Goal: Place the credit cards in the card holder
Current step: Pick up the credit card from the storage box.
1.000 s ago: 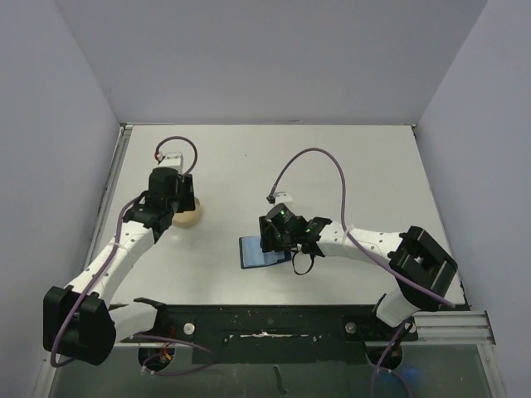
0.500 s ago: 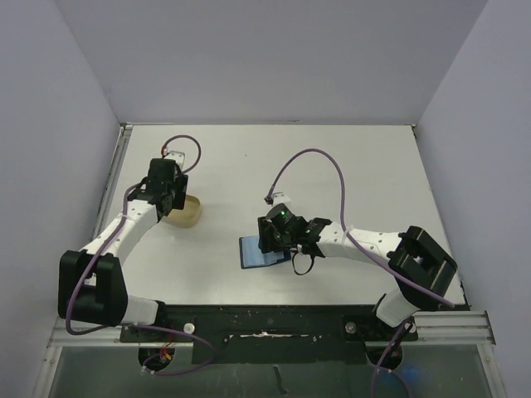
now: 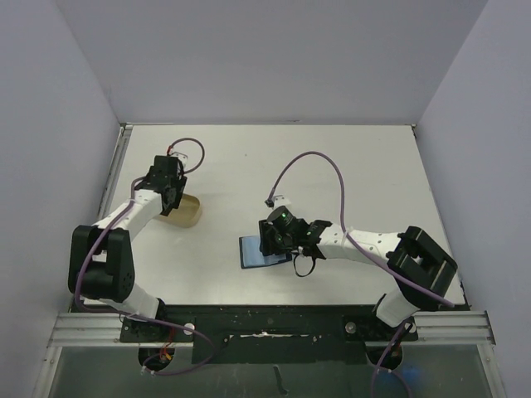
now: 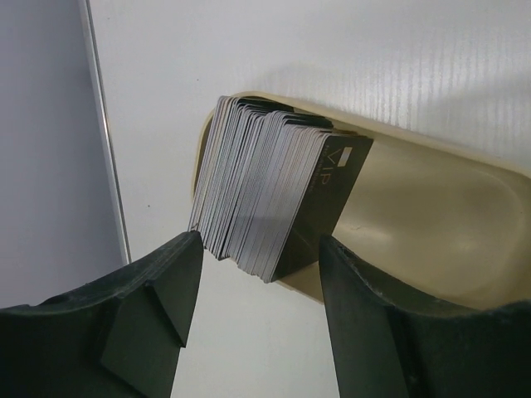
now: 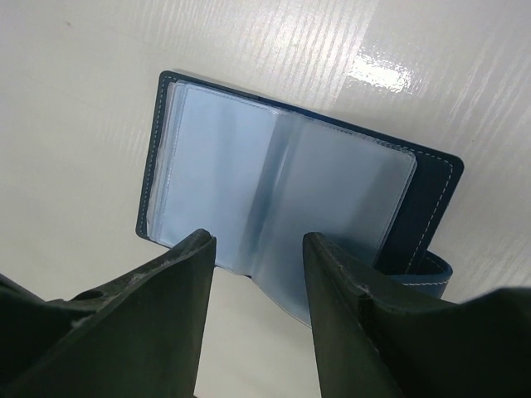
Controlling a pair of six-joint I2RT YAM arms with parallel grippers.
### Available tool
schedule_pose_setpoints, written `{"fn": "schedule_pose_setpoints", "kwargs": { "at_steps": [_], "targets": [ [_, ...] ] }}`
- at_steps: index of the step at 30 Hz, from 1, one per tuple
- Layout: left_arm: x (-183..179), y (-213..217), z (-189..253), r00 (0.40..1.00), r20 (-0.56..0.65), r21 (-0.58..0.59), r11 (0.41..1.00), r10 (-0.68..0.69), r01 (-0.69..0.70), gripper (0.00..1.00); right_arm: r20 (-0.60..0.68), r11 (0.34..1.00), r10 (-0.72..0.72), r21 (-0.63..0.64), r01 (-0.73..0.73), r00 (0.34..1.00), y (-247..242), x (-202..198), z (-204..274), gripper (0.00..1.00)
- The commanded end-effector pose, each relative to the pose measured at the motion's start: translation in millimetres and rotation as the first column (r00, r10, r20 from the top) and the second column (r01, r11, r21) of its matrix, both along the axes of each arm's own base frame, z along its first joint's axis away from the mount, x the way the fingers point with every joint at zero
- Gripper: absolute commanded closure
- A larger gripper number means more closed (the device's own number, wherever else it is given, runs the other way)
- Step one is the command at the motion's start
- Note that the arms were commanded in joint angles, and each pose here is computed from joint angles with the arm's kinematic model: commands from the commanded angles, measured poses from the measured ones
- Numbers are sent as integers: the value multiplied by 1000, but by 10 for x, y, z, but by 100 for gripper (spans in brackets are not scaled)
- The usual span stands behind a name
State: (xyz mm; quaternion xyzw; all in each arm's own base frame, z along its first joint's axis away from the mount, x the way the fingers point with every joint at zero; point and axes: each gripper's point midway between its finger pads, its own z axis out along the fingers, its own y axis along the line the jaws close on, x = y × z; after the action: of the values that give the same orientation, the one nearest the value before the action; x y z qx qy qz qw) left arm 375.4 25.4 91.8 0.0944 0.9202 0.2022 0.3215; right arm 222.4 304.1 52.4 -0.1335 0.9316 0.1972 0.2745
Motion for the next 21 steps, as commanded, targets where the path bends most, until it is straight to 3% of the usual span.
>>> {"fn": "schedule_pose_setpoints", "kwargs": {
  "at_steps": [1,21],
  "targets": [
    [327,153,295,994,104,60,998,19,-26,43,62,998,5,63,-9,998,67,69,224,53],
    [413,-4,6,999,21,-5,999,-39,39,43,66,998,-7,62,3,998,26,119,223,53]
  ]
}}
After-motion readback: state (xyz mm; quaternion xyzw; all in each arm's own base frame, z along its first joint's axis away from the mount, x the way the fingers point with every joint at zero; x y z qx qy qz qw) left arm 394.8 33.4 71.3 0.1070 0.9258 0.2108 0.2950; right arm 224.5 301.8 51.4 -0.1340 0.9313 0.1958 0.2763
